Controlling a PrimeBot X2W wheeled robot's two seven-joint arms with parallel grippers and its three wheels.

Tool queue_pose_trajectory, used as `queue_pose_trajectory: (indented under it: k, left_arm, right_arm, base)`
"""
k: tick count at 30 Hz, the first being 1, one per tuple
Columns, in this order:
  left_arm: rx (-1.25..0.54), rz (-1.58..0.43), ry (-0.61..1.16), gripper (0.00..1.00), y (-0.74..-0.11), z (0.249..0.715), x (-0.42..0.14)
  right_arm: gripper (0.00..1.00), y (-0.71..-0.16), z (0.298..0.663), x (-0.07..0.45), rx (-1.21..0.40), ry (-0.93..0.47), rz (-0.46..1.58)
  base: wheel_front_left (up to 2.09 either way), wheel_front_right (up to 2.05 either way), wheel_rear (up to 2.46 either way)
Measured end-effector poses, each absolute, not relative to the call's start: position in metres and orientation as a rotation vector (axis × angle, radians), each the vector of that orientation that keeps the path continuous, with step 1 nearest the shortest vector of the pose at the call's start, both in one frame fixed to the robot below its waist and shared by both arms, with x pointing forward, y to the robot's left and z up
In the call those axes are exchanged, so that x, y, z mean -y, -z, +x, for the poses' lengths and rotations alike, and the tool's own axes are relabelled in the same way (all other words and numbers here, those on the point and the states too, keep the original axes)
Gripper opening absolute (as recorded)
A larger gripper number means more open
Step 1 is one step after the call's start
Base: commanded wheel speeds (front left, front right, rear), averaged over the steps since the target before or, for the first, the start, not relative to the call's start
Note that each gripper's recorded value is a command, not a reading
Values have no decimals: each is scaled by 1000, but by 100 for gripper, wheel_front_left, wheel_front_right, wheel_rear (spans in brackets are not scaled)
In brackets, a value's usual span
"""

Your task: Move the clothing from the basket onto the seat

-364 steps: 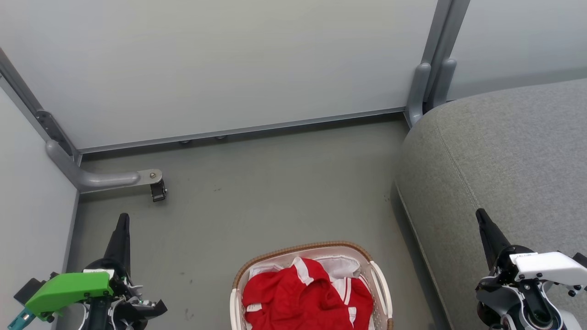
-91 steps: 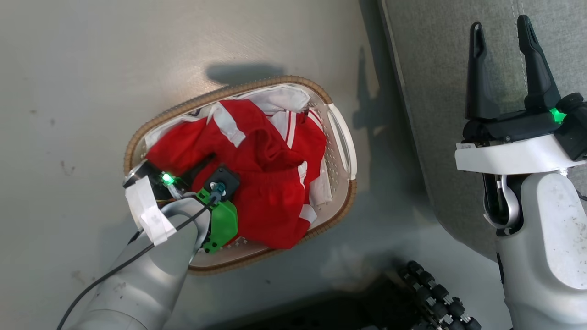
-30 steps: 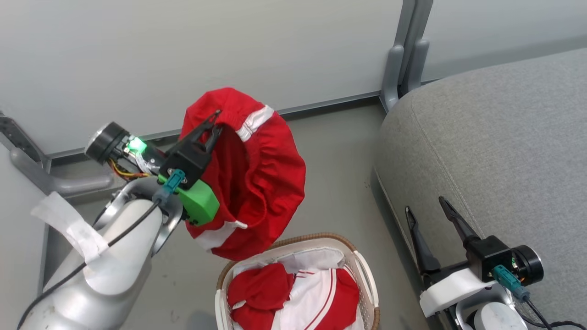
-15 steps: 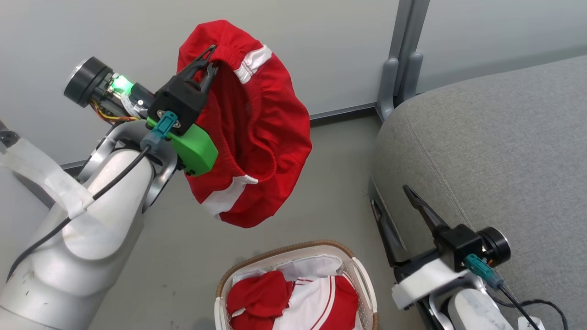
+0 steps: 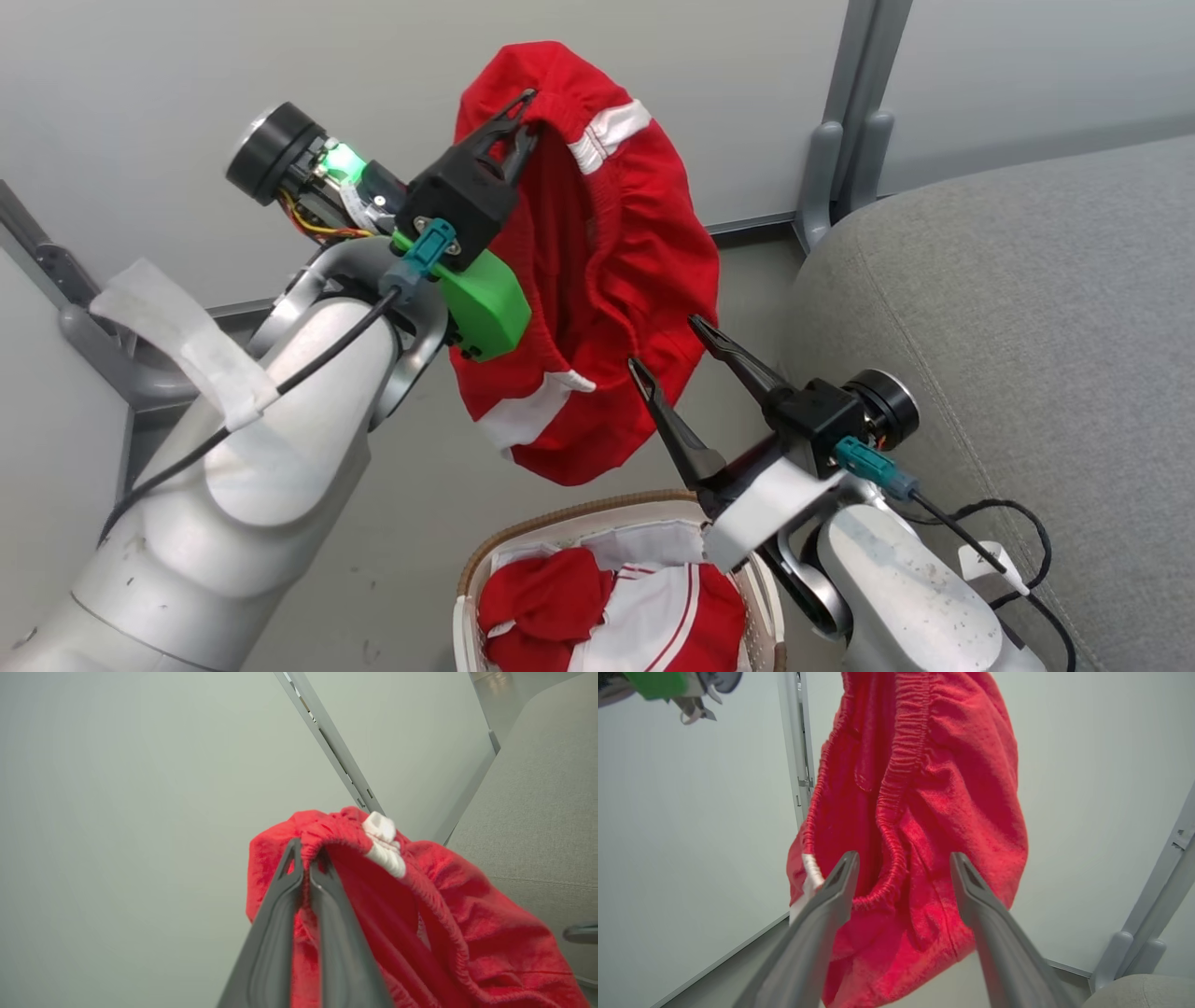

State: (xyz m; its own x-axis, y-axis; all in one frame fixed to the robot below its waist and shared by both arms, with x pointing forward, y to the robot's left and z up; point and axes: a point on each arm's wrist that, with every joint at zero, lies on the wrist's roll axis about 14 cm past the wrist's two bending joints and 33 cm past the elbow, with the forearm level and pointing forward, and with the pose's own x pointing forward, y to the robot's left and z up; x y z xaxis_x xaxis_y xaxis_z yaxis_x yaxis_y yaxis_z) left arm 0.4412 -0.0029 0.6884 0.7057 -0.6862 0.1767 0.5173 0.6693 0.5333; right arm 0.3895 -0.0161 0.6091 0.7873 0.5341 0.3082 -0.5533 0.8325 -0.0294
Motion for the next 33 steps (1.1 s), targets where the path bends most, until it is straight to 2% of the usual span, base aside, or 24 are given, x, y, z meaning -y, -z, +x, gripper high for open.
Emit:
queue_pose_trajectory:
  k: [14,15,16,17,28,30,31,32,33]
  left_arm:
    - [394,415,751,0,-700,402,17]
    - [399,412,753,0,-702,400,17]
    - [403,410,754,0,-703,398,17]
    - [409,407,755,0,-705,396,16]
    - [333,291,677,0,-676,406,-11]
    - [315,264,660,16,-665,408,-17]
    - [308,249,653,41,-660,408,-19]
    - [300,226,643,49,-654,408,-22]
    - [292,208,635,80,-648,408,-24]
  right_arm:
    - [98,-595,419,8,240,-591,-19]
    - [39,-595,421,8,241,-589,-20]
    - [13,-595,422,9,238,-586,-21]
    - [0,-596,424,9,237,-585,-22]
    - [0,-611,430,30,275,-521,3]
    - [0,-616,431,33,291,-510,4]
    - [0,-618,431,35,297,-505,5]
    - [0,-621,431,38,306,-497,6]
    - [0,-623,431,40,314,-490,3]
  base:
    - [0,0,0]
    - [0,0,0]
    - [0,0,0]
    - [0,0,0]
    - [0,0,0]
    - [0,0,0]
    - [0,0,0]
    - [0,0,0]
    - [0,0,0]
